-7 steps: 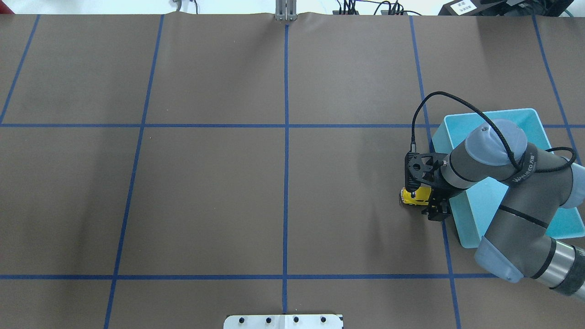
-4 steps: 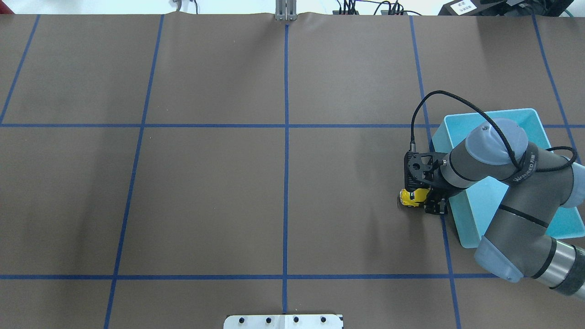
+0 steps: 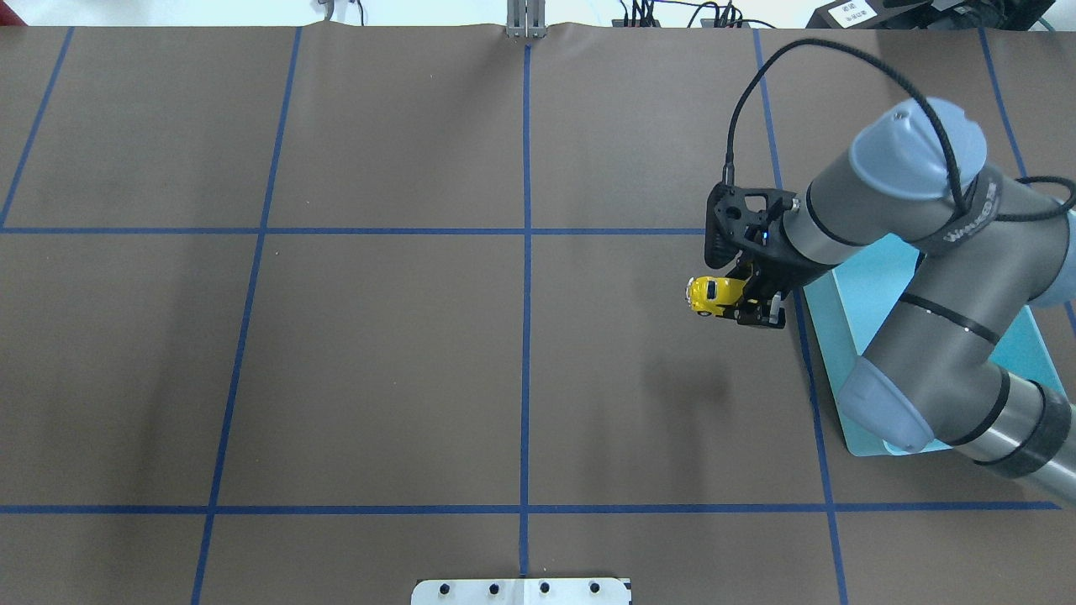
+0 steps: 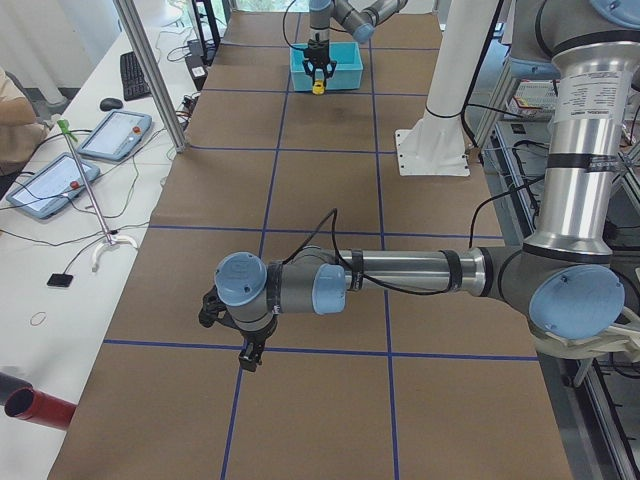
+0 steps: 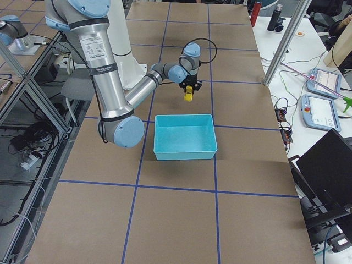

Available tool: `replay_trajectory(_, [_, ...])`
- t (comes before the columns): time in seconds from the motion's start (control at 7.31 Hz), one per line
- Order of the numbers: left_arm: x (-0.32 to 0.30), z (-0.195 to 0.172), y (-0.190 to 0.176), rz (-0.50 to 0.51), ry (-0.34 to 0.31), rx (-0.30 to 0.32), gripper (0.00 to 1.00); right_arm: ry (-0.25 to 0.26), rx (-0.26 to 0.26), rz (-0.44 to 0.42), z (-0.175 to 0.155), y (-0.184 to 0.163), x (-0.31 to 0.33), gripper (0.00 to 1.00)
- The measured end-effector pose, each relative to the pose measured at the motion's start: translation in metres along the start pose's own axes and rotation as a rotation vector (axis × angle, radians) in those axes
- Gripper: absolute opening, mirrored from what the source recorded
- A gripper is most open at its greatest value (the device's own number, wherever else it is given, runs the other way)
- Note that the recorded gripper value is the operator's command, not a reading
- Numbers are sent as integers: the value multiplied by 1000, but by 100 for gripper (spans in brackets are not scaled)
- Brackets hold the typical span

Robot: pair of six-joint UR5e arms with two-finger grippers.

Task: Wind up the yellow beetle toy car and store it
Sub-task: 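Lift the car with the right gripper and carry it over the bin, then lower the car into the bin and open the right gripper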

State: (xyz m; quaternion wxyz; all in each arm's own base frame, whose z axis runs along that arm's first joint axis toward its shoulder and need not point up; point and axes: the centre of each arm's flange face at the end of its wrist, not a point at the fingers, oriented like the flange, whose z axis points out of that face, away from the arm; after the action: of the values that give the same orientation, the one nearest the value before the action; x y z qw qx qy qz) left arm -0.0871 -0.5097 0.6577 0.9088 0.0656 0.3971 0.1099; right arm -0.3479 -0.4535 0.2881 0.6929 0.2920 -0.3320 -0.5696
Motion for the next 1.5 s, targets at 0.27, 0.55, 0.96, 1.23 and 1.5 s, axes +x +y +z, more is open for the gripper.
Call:
replay_trajectory(0.27, [0,0,0,0,0,-1,100,5,32,11,-79,14,9,0])
replay_trajectory(0.55, [0,0,0,-1,0,-1,100,-15,8,-76,-98,86,7,0])
replay_trajectory(0.96, [0,0,0,-1,0,-1,100,-52,-72,-211,-86,181,19,0])
replay_trajectory(1.23, [-1,1,0,0,0,-1,100,-107,-134,-232,-53,228,38,0])
replay_trajectory(1.5, [-1,1,0,-1,0,-2,100,-122,-159,-232,-10,262,61,0])
